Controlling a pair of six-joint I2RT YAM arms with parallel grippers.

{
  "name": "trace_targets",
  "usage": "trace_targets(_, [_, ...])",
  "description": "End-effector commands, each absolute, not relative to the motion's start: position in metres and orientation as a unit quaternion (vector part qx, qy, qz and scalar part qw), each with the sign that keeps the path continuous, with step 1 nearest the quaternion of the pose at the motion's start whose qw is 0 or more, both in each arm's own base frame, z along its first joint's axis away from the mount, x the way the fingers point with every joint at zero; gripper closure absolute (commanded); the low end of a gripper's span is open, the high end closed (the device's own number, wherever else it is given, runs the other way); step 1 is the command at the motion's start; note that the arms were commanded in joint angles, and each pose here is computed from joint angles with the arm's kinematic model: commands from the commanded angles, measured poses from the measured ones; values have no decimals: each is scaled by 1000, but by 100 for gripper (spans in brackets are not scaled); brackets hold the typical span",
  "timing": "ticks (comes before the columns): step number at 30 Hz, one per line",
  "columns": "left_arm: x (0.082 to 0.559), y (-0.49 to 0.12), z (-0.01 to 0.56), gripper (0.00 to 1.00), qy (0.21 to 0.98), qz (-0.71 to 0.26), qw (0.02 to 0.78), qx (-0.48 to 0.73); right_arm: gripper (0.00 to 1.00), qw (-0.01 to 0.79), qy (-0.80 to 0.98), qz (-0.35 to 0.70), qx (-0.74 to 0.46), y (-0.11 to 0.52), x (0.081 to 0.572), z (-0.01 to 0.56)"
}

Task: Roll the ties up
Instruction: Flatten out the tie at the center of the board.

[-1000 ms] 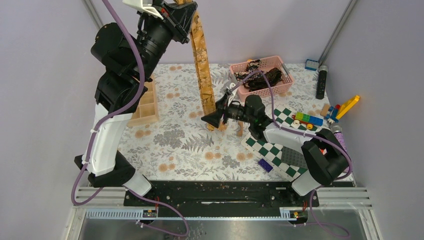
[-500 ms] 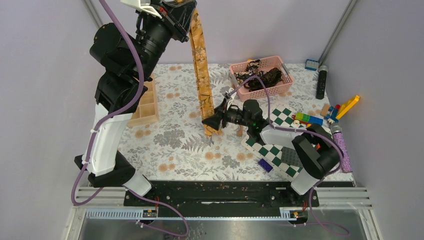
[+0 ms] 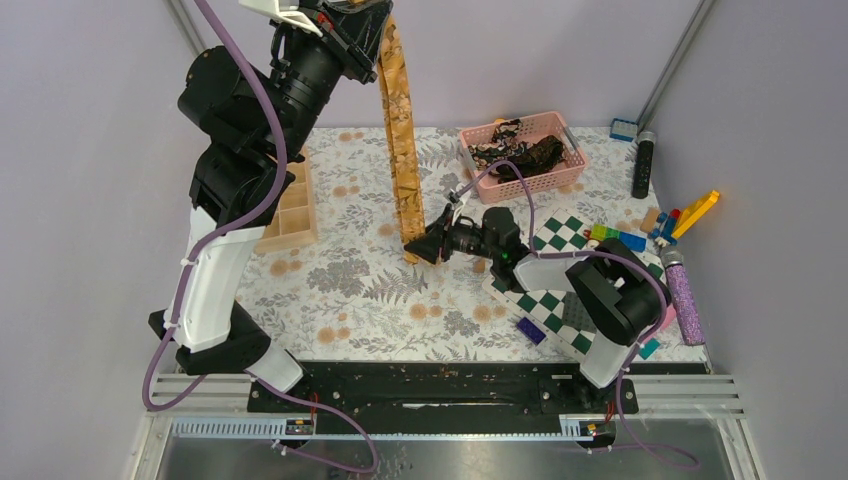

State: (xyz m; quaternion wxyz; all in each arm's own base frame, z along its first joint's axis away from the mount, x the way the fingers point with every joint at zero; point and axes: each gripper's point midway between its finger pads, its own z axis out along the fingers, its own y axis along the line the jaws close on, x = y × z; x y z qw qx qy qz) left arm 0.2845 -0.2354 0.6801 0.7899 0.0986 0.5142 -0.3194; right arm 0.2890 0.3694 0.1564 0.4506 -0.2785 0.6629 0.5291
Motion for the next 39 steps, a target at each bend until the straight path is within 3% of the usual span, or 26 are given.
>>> trace_targets(1, [258,-212,717,100,461,-335,818,82,53,477,641,532,-281,378,293,168])
trace_targets(12, [257,-210,718,100,459,-333,819,81,62,466,649,531,-282,386,292,154])
trace_targets(14, [258,-211,718,100,460,-332,819,80,70,464,651,530,-283,385,291,152])
trace_targets(17, [259,-211,716,100,462,-330,819,82,92,451,657,526,-297,384,286,149])
trace_targets(19, [262,-210,713,100,467,-324,819,77,99,431,673,518,-306,381,280,143])
trace_targets(24, [282,-194,702,100,489,-279,825,46,100,369,673,502,-398,363,245,169])
trace_targets(28, [303,-171,686,100,513,-243,823,8,100,252,762,409,-435,320,227,168])
trace_targets(33, [328,-145,655,100,533,-211,818,-46,100,138,837,330,-413,255,198,175])
trace_targets(39, [342,-120,616,100,536,-189,815,-110,100,61,898,228,-372,179,183,174])
